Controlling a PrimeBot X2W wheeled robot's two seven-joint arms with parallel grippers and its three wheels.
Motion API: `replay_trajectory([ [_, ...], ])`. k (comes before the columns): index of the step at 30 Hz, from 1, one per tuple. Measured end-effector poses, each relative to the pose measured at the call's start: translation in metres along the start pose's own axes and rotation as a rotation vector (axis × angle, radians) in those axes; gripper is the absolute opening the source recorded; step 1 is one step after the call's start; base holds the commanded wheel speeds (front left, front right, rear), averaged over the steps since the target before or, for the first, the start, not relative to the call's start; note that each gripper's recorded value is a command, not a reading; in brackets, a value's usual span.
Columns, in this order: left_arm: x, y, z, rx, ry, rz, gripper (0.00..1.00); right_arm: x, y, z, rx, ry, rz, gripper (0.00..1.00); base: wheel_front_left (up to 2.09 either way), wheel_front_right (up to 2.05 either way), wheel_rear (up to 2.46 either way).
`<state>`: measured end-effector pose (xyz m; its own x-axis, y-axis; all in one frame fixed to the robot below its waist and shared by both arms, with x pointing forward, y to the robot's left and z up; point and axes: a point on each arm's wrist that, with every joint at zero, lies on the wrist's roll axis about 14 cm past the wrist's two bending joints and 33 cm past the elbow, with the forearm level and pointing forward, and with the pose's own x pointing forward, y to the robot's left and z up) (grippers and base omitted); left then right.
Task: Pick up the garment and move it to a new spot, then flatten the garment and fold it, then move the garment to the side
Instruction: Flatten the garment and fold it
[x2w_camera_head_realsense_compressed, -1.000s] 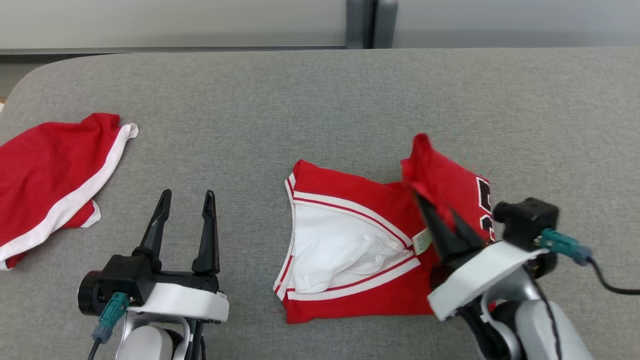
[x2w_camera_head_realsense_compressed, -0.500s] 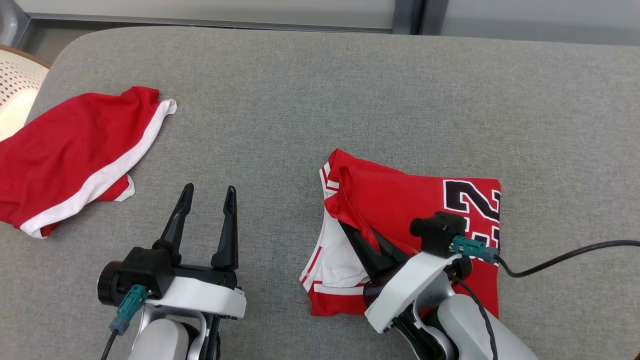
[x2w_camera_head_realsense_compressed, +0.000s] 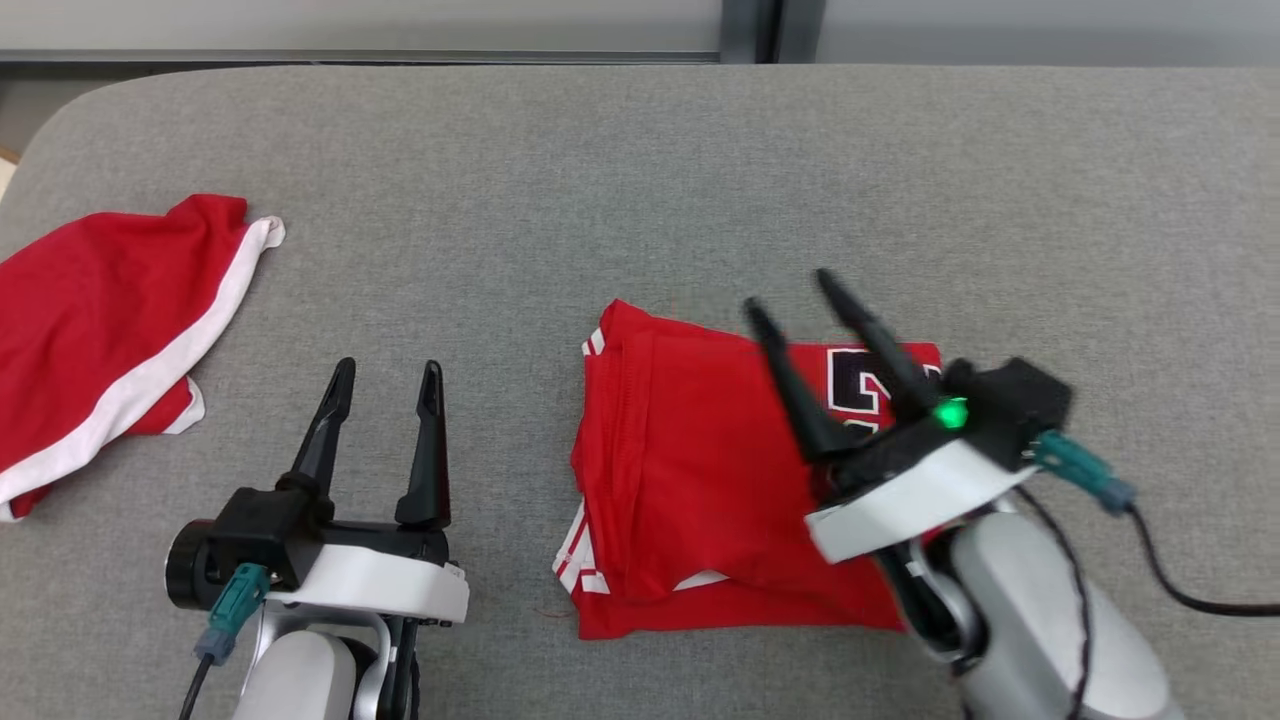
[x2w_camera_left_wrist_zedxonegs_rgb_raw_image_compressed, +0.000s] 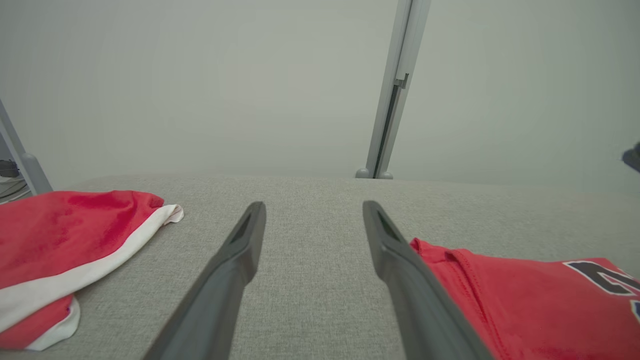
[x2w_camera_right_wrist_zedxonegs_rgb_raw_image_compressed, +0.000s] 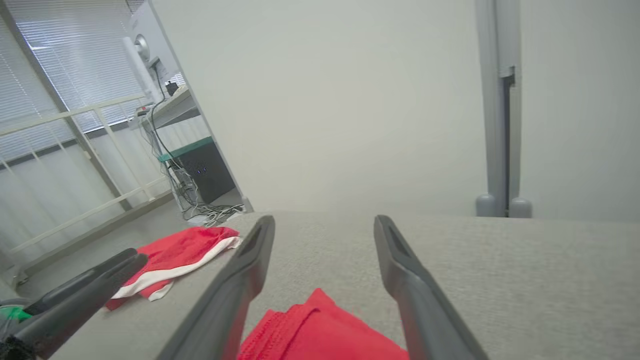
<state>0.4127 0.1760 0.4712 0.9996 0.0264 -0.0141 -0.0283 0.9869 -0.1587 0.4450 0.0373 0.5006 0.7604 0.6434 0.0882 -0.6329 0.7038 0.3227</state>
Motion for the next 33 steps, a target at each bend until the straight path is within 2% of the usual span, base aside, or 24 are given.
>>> replay_trajectory([
  [5, 0.002, -0.004, 0.0, 0.005, -0.003, -0.013, 1.0, -0.05, -0.085, 0.035, -0.128, -0.068, -0.257, 1.0, 0.0, 0.0, 0.0],
  [11, 0.002, -0.001, 0.004, 0.021, -0.013, -0.014, 1.0, -0.125, -0.139, 0.053, -0.224, -0.043, -0.491, 1.0, 0.0, 0.0, 0.0],
  [15, -0.003, 0.003, 0.003, 0.035, -0.006, -0.011, 1.0, -0.145, -0.139, 0.055, -0.232, -0.025, -0.532, 1.0, 0.0, 0.0, 0.0],
  [33, -0.062, 0.009, 0.009, 0.072, 0.009, -0.025, 1.0, -0.203, -0.089, 0.065, -0.206, -0.023, -0.561, 1.0, 0.0, 0.0, 0.0],
])
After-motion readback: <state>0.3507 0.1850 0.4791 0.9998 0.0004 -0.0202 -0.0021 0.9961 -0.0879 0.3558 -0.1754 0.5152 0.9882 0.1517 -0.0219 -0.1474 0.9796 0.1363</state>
